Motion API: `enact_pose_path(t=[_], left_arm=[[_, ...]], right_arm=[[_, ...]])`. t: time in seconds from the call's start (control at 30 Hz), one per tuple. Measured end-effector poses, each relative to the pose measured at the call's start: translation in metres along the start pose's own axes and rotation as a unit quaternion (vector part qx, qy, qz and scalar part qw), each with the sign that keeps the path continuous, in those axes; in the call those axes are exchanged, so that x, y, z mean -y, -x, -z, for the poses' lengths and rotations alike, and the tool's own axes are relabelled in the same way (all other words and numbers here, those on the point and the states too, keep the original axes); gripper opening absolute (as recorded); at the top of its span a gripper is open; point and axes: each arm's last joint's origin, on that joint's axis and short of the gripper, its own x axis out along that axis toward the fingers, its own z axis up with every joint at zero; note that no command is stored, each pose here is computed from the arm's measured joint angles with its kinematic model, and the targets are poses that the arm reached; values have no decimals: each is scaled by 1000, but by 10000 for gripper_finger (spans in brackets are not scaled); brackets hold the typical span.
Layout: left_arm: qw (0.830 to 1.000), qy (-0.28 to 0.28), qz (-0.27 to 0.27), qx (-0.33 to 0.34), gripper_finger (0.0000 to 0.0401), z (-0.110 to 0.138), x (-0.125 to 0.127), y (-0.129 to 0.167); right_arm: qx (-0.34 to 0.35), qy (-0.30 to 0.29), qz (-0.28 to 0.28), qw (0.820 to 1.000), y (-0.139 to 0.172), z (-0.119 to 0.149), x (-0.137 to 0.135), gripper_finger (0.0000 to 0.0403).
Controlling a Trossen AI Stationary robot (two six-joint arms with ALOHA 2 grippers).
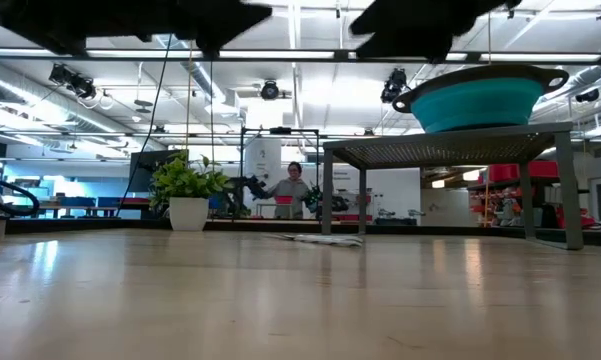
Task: Pick & Place Fruit
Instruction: Put the green patterned knife on the shelf
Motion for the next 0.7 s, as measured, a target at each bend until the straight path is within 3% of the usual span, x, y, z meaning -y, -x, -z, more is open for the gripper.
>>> enact_pose_path(t=[0.13,0.4,0.7], left_arm=[[998,23,-4,65,249,-2,-9,6],[992,28,-43,113,249,-28,-18,10],[982,31,-55,176,249,-69,-30,40]], right_arm=[[-43,-12,22,999,-34,16,-6,235],[-60,-43,157,985,-77,52,-19,235],[-65,-99,198,973,-105,71,-2,235]])
